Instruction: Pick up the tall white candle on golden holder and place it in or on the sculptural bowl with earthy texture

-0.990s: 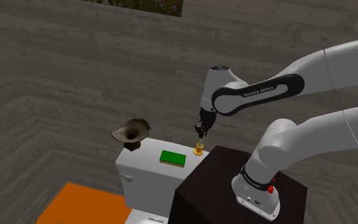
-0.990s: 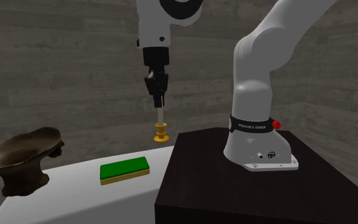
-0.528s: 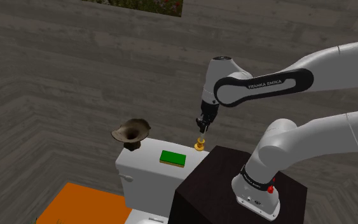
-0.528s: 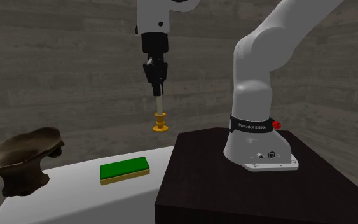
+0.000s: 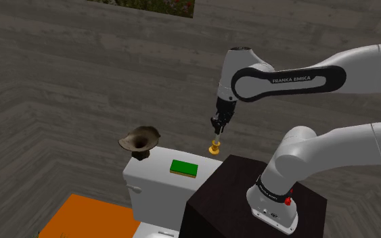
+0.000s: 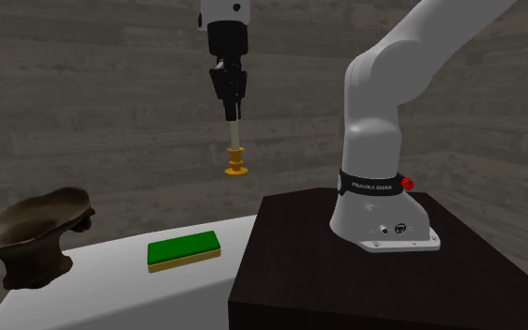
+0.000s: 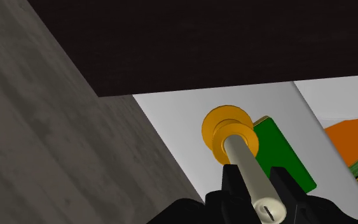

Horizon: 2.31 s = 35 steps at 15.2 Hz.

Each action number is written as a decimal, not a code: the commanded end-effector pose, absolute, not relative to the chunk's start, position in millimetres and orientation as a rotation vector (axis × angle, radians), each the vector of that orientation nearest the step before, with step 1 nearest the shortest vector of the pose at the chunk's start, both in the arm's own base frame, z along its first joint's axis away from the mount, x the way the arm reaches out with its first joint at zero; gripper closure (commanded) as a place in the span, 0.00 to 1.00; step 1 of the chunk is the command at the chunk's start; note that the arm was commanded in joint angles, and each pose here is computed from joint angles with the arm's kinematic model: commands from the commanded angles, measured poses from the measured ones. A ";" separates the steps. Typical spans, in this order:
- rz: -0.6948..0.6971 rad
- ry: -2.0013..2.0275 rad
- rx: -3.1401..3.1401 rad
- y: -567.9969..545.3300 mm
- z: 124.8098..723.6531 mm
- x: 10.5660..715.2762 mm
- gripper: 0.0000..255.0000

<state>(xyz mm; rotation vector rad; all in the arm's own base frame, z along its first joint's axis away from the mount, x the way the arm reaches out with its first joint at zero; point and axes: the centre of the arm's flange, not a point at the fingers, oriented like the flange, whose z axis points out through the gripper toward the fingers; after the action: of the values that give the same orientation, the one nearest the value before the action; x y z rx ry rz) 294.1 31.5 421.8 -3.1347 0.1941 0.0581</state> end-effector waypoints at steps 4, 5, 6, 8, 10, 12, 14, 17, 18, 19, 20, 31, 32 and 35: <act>0.059 0.194 -3.135 30.3 448.6 293.5 1.00; 0.059 0.194 -3.135 30.3 453.9 293.5 1.00; 0.059 0.194 -3.135 30.3 459.2 293.5 1.00; 0.059 0.194 -3.135 30.3 469.7 293.5 1.00; 0.059 0.194 -3.135 30.3 480.3 293.5 1.00; 0.059 0.194 -3.135 30.3 485.7 293.5 1.00; 0.059 0.194 -3.135 42.4 489.6 316.7 1.00; 0.059 0.194 -3.135 60.5 495.5 351.4 1.00; 0.059 0.194 -3.135 66.6 497.5 363.0 1.00; 0.059 0.194 -3.135 72.6 499.4 374.5 1.00; 0.059 0.194 -3.135 78.6 501.4 386.1 1.00; 0.059 0.194 -3.135 145.1 523.0 513.4 1.00; 0.059 0.194 -3.135 151.1 525.0 525.0 1.00; 0.059 0.194 -3.135 169.2 530.9 559.7 1.00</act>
<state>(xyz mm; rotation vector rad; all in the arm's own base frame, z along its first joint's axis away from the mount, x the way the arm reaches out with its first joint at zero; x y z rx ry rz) 545.0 164.5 528.9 -3.1354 0.1921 0.0582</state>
